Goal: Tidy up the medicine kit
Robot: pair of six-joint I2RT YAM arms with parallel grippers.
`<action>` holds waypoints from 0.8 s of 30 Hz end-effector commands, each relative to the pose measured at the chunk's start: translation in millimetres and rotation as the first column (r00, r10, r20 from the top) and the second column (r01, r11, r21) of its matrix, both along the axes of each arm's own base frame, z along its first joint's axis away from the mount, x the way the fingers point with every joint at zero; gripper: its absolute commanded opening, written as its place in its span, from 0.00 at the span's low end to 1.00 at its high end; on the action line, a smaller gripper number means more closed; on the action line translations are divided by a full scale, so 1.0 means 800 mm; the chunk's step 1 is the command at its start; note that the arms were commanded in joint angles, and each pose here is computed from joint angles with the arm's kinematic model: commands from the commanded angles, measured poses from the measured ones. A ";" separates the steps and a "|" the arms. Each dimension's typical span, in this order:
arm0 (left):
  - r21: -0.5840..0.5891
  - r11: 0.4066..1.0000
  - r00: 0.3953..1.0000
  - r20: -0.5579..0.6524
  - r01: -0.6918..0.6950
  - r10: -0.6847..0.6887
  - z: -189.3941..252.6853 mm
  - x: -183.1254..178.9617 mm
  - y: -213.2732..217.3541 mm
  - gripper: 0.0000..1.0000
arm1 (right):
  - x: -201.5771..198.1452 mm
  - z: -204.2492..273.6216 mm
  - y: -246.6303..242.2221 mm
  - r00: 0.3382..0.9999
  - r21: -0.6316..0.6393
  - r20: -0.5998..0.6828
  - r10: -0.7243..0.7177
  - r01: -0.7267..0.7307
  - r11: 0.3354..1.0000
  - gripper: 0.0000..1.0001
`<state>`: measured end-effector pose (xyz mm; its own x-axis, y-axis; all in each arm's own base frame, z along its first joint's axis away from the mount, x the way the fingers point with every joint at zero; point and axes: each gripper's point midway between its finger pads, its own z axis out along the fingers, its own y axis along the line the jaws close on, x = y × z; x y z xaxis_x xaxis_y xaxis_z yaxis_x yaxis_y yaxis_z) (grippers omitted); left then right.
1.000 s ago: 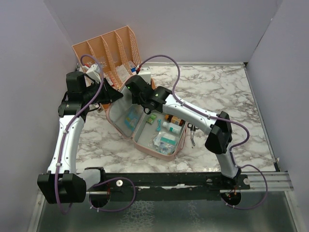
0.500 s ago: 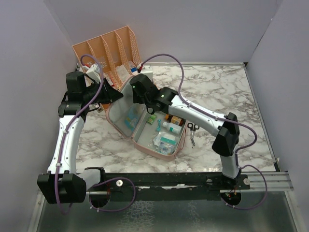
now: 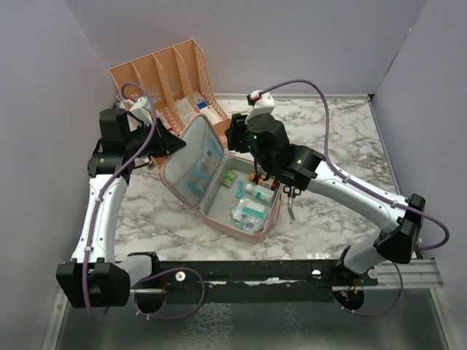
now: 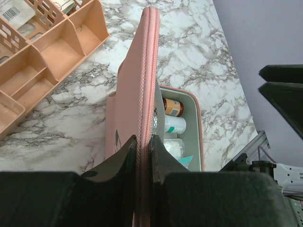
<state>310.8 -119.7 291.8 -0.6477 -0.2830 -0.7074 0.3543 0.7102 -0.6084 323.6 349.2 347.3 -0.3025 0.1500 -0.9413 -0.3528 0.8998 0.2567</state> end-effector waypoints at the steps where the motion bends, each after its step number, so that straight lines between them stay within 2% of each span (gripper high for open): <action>1: -0.020 0.999 0.999 0.022 0.032 -0.031 0.007 -0.014 -0.007 0.00 | 0.016 -0.044 -0.070 0.987 -0.119 -0.033 -0.158 0.153 0.981 0.48; 6: -0.023 0.999 0.999 0.020 0.034 -0.034 0.006 -0.017 -0.008 0.00 | 0.021 -0.096 -0.152 0.955 -0.180 -0.152 -0.256 0.228 0.957 0.48; 13: -0.013 1.000 1.000 0.017 0.021 -0.021 0.001 -0.017 -0.005 0.00 | 0.004 -0.206 -0.247 0.850 -0.254 -0.370 -0.376 0.297 0.920 0.48; 22: -0.002 1.000 1.000 0.017 0.007 -0.007 -0.002 -0.016 -0.003 0.00 | -0.058 -0.304 -0.282 0.726 -0.403 -0.558 -0.402 0.186 0.896 0.51; 24: 0.001 1.000 1.000 0.014 0.000 0.000 -0.004 -0.016 -0.002 0.00 | -0.073 -0.318 -0.280 0.706 -0.401 -0.599 -0.377 0.143 0.905 0.52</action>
